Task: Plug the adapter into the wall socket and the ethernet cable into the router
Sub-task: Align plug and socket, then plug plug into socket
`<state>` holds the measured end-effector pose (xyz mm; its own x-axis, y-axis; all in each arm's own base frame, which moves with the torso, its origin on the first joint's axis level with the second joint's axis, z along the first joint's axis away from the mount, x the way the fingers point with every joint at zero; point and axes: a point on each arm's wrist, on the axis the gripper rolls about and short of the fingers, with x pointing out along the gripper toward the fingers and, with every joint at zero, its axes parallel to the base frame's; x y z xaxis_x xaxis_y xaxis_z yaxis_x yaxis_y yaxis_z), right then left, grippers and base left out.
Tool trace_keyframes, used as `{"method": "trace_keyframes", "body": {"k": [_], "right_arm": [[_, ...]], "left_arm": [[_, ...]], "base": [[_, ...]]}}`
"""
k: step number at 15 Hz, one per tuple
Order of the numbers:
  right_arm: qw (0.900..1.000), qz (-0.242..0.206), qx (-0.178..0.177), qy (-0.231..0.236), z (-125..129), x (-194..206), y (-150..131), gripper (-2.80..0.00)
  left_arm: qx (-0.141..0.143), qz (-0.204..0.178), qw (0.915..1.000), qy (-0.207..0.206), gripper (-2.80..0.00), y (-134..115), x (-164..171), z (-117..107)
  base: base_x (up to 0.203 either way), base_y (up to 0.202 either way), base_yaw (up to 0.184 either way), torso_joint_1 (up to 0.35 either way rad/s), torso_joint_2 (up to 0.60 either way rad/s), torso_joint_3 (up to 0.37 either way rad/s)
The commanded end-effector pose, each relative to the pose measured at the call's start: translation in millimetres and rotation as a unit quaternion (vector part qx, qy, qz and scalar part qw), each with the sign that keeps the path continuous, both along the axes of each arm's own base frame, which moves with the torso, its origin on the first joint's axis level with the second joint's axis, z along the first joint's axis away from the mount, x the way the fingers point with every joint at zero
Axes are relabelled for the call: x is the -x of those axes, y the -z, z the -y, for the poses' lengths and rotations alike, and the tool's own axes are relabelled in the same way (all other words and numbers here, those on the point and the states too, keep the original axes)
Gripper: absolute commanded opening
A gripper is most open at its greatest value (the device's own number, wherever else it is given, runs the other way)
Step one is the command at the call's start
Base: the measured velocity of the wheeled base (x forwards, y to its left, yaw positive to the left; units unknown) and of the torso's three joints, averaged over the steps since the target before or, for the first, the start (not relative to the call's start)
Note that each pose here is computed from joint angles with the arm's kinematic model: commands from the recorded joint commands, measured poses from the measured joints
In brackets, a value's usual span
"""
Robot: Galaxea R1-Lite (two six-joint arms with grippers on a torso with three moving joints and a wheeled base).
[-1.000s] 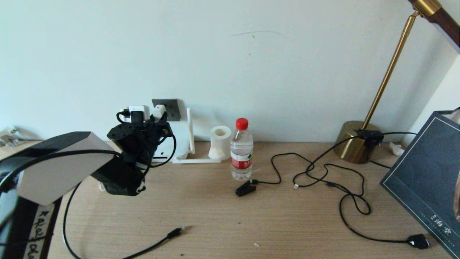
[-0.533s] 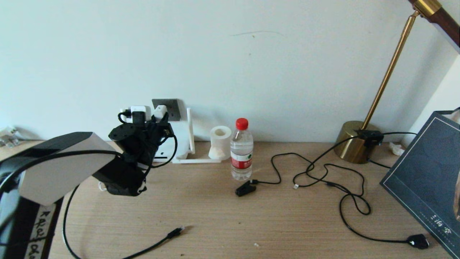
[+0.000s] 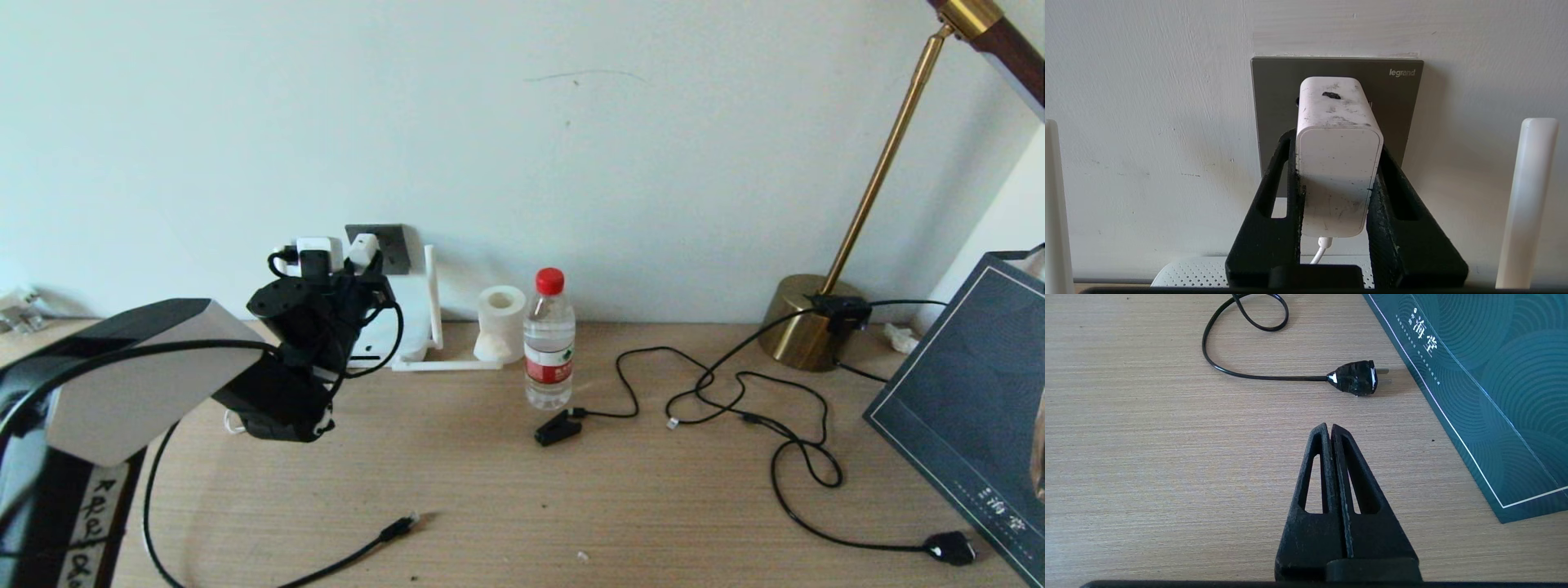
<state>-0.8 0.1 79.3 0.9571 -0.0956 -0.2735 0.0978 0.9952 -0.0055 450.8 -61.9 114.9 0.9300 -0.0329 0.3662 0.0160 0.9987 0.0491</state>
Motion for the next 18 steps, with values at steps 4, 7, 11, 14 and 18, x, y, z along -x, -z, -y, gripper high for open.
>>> {"method": "trace_keyframes", "body": {"k": [4, 7, 11, 14, 18], "right_arm": [[1.0, 0.0, 0.0, 0.0, 0.0, -0.1, 0.0, -2.8], [1.0, 0.0, 0.0, 0.0, 0.0, -0.1, 0.0, -2.8], [1.0, 0.0, 0.0, 0.0, 0.0, -0.1, 0.0, -2.8], [1.0, 0.0, 0.0, 0.0, 0.0, -0.1, 0.0, -2.8], [1.0, 0.0, 0.0, 0.0, 0.0, -0.1, 0.0, -2.8]], "left_arm": [[0.001, 0.004, 1.0, -0.003, -2.8, -0.9, 0.0, -2.2], [0.0, 0.002, 1.0, -0.003, -2.8, 0.8, -0.2, -2.2], [-0.001, -0.001, 1.0, -0.002, -2.8, 3.3, -0.5, -1.4], [-0.001, -0.002, 1.0, -0.002, -2.8, 4.7, -0.8, -1.4], [-0.001, -0.006, 1.0, -0.002, -2.8, 7.5, -1.0, -1.4]], "base": [[0.0, 0.0, 0.0, 0.0, 0.0, 0.0], [0.0, 0.0, 0.0, 0.0, 0.0, 0.0], [0.0, 0.0, 0.0, 0.0, 0.0, 0.0], [0.0, 0.0, 0.0, 0.0, 0.0, 0.0], [0.0, 0.0, 0.0, 0.0, 0.0, 0.0]]}}
